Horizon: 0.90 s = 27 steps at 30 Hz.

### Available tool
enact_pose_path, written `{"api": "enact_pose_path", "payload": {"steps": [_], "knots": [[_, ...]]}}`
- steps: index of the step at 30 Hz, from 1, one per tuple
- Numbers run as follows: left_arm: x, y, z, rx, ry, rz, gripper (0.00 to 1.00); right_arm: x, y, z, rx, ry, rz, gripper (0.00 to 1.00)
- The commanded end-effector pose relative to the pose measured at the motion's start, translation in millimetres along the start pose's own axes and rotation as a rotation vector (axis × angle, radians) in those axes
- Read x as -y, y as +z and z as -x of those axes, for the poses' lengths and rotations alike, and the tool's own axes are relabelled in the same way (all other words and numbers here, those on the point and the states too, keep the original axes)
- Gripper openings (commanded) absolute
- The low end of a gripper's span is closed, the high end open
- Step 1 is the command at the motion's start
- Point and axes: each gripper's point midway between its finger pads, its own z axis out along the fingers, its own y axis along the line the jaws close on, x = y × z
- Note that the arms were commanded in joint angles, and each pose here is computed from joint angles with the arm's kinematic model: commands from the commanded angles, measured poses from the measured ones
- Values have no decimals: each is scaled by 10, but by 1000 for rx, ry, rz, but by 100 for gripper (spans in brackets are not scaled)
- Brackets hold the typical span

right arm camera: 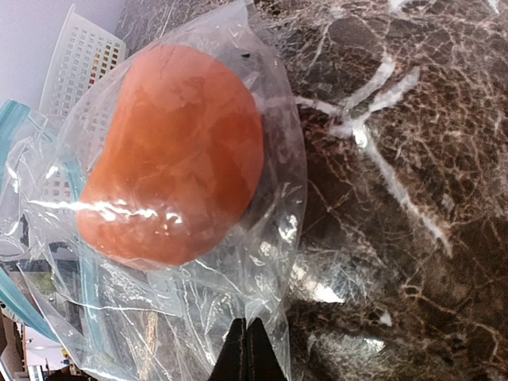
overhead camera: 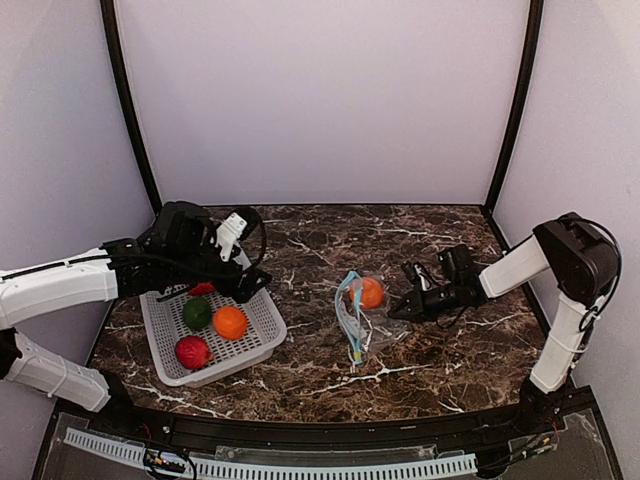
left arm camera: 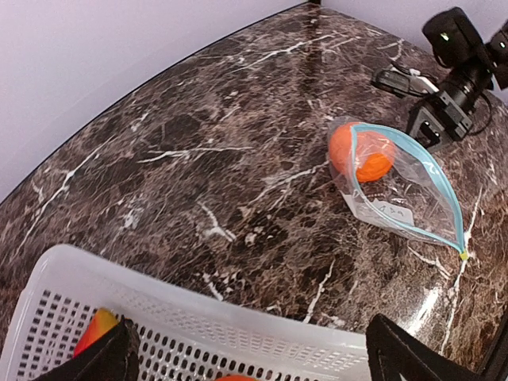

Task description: Open the zip-top bag and remove the fake food

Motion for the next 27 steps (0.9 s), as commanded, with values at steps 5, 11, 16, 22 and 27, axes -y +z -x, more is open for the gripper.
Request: {"api": "enact_pose_path", "payload": {"steps": [5, 11, 16, 22, 27], "knots": [[806, 448, 254, 137, 352, -193, 99, 5, -84, -116, -1, -8, -14, 0], [1418, 771, 191, 136, 551, -335, 95, -1, -113, -178, -9, -11, -21, 0], [1702, 937, 116, 124, 633, -436, 87, -15, -148, -204, -15, -27, -39, 0], [1923, 1100, -41, 72, 685, -534, 66, -36, -140, -252, -27, -31, -32, 0], [1983, 1197, -161, 35, 695, -565, 51, -60, -116, -275, -36, -36, -27, 0]]}}
